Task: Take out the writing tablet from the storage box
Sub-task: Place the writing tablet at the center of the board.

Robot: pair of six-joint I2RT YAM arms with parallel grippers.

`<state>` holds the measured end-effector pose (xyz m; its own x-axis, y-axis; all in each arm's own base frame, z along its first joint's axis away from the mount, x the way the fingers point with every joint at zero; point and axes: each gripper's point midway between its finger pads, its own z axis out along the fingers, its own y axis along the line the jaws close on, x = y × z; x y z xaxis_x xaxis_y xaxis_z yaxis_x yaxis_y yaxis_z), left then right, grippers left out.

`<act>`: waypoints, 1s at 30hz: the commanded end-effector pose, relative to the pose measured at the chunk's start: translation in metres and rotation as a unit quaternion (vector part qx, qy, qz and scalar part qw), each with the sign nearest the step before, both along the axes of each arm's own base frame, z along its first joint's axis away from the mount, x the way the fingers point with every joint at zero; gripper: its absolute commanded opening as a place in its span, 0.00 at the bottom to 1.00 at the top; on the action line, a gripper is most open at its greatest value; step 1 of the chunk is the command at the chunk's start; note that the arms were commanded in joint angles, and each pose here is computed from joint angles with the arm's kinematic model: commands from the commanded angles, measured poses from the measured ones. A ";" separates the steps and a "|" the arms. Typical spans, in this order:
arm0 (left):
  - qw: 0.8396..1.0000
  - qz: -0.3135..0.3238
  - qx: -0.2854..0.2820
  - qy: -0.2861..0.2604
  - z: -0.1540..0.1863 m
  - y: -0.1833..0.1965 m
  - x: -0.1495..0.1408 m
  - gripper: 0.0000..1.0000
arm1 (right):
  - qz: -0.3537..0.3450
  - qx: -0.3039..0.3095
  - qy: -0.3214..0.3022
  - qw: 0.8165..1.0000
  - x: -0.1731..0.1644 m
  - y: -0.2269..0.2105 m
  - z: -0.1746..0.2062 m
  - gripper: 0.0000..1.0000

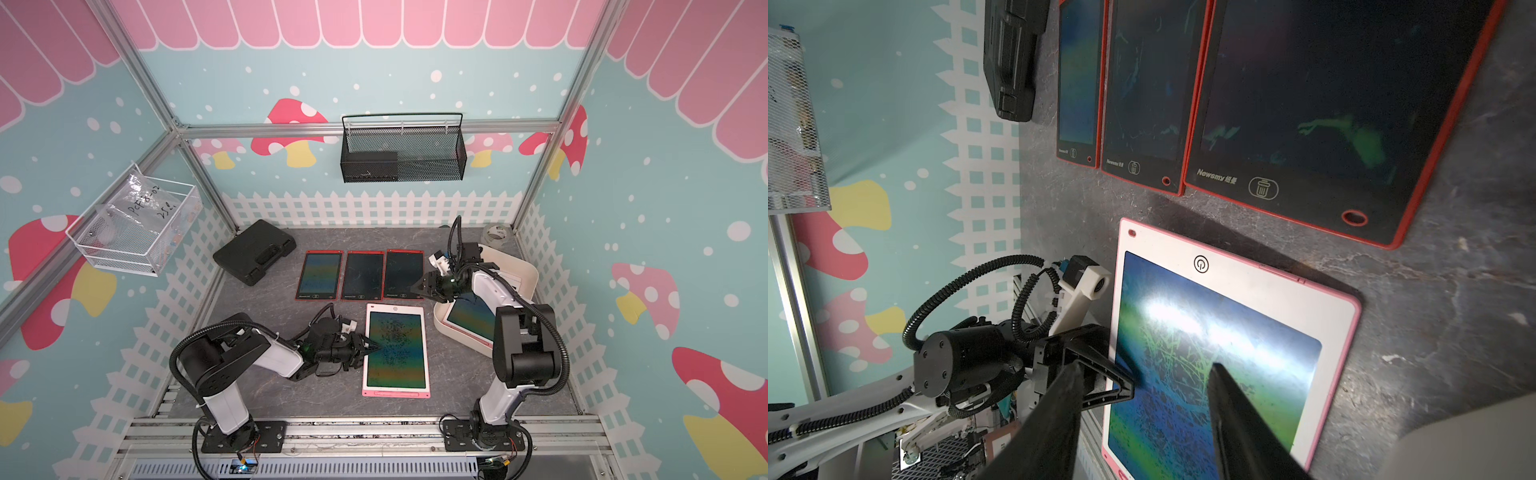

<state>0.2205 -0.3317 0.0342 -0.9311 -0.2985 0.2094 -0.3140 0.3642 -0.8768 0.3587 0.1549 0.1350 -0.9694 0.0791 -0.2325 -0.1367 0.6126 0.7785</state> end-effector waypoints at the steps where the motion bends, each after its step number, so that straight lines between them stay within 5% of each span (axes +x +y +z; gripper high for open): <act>1: 1.000 -0.009 0.009 0.017 -0.003 -0.005 -0.002 0.40 | 0.015 0.002 -0.008 1.000 0.000 0.004 0.001 0.52; 18: 0.986 -0.072 0.135 0.062 -0.022 0.005 -0.026 0.50 | 0.012 -0.001 -0.020 1.000 0.007 0.003 0.009 0.54; 22: 0.980 -0.079 0.166 0.074 -0.026 0.010 -0.029 0.55 | 0.009 -0.006 -0.022 1.000 0.006 0.002 0.009 0.54; 24: 0.978 -0.074 0.178 0.074 -0.027 0.014 -0.029 0.66 | 0.007 -0.015 -0.025 1.000 0.006 0.000 0.009 0.54; 30: 0.965 -0.082 0.237 0.080 -0.025 0.028 -0.031 0.67 | 0.006 -0.019 -0.030 0.999 0.007 -0.001 0.011 0.56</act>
